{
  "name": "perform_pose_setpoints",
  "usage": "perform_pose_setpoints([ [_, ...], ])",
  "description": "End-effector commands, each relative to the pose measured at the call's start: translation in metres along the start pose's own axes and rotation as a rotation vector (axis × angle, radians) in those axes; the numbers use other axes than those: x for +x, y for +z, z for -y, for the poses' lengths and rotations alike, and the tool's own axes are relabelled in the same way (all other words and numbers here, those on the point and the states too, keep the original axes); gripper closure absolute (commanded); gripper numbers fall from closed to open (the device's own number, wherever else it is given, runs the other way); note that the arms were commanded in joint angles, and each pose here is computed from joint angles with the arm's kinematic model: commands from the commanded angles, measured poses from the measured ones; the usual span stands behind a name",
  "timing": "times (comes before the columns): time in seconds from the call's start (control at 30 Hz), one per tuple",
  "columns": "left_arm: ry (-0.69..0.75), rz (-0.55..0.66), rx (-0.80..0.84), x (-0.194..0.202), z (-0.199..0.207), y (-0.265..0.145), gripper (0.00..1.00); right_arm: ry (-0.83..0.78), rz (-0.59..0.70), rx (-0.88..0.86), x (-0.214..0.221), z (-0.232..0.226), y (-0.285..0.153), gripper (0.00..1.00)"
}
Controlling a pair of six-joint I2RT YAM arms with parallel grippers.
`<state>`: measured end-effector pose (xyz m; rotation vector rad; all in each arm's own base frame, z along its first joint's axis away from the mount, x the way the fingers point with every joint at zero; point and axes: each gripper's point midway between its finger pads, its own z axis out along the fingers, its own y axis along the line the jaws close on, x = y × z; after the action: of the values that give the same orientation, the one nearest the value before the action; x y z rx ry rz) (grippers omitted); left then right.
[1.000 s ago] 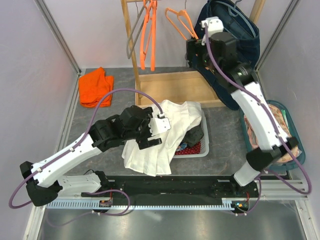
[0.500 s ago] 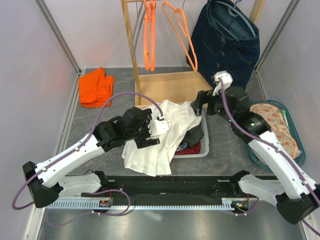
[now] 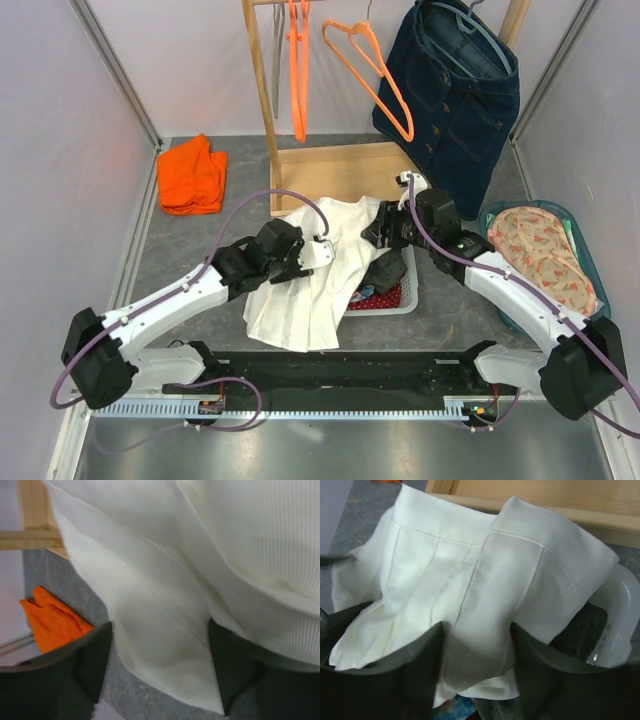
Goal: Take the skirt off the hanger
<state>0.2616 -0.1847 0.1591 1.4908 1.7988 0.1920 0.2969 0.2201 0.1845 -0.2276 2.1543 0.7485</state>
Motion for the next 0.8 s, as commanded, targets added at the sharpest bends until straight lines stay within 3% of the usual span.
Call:
perform_pose_setpoints([
  [0.0,0.033,-0.025,-0.003,0.002,-0.001,0.015,0.91,-0.048,0.165,-0.134,-0.046,-0.045,-0.027,0.5],
  [0.03,0.007,0.004,-0.034,-0.012,-0.014,0.009,0.98,-0.073,0.185,-0.141,-0.05,-0.054,-0.035,0.6],
  [0.2,-0.103,0.21,-0.116,-0.085,-0.07,-0.037,0.98,-0.176,0.407,-0.183,-0.106,-0.093,-0.117,0.94],
  [0.37,-0.197,0.367,-0.128,-0.135,-0.102,-0.08,0.97,-0.209,0.597,-0.231,-0.148,-0.118,-0.192,1.0],
  [0.47,-0.25,0.426,-0.081,-0.153,-0.103,-0.093,0.97,-0.221,0.628,-0.253,-0.158,-0.127,-0.212,1.0],
  [0.57,-0.269,0.42,0.003,-0.15,-0.083,-0.087,0.98,-0.221,0.573,-0.227,-0.147,-0.119,-0.197,1.0],
  [0.77,-0.266,0.275,0.09,-0.097,-0.029,-0.047,0.98,-0.217,0.51,-0.206,-0.128,-0.107,-0.174,1.0],
])
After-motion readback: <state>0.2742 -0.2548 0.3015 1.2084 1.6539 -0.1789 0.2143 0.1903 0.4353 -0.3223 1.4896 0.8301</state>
